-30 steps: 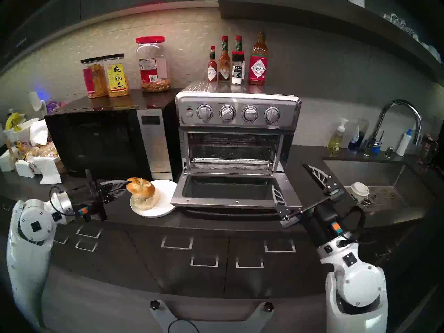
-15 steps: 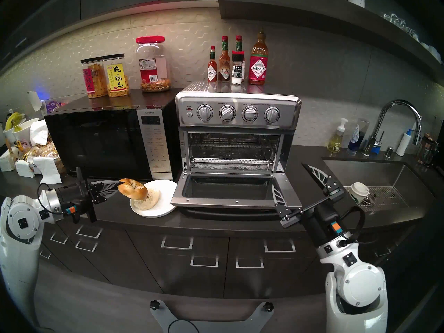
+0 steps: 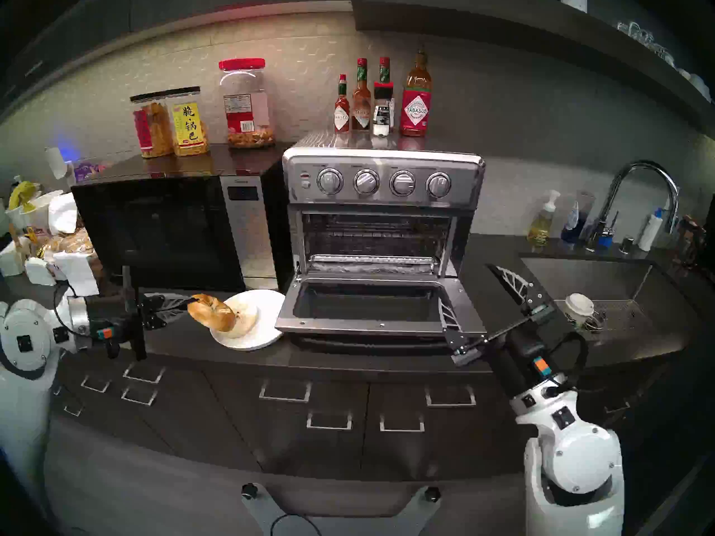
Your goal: Open the oven and place the bagel inside on the rack
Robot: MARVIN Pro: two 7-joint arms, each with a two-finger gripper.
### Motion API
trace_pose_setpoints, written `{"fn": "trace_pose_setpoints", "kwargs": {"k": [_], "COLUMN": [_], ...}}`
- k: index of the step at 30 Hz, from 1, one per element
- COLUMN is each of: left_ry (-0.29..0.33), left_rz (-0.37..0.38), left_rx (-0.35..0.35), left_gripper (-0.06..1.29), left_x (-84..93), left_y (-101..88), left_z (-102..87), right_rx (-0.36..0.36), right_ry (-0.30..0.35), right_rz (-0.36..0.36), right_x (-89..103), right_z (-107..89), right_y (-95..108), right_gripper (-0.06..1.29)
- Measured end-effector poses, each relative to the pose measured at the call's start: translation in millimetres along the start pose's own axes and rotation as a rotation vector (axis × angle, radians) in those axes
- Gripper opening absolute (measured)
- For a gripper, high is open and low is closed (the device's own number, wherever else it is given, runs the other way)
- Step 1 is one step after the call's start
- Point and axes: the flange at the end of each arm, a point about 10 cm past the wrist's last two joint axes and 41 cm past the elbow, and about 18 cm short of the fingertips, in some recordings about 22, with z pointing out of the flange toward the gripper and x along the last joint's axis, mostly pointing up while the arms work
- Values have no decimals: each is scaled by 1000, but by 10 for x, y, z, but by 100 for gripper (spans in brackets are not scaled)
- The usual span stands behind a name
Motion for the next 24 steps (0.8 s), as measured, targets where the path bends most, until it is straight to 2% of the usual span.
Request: {"fn": "trace_pose_setpoints", "kwargs": {"k": [11, 24], "left_ry": [8, 20], "left_rz": [-26, 15], "left_rx": [-108, -229], "left_gripper": [1, 1], "left_x": [-137, -182], "left_y": [-122, -310], "left_z": [148, 328], "right_rx": [0, 0], "right_ry": [0, 0], "right_rz": [0, 0], "right_x": [0, 0], "right_z": [0, 0], "right_y": [0, 0], "right_gripper": [123, 123]}}
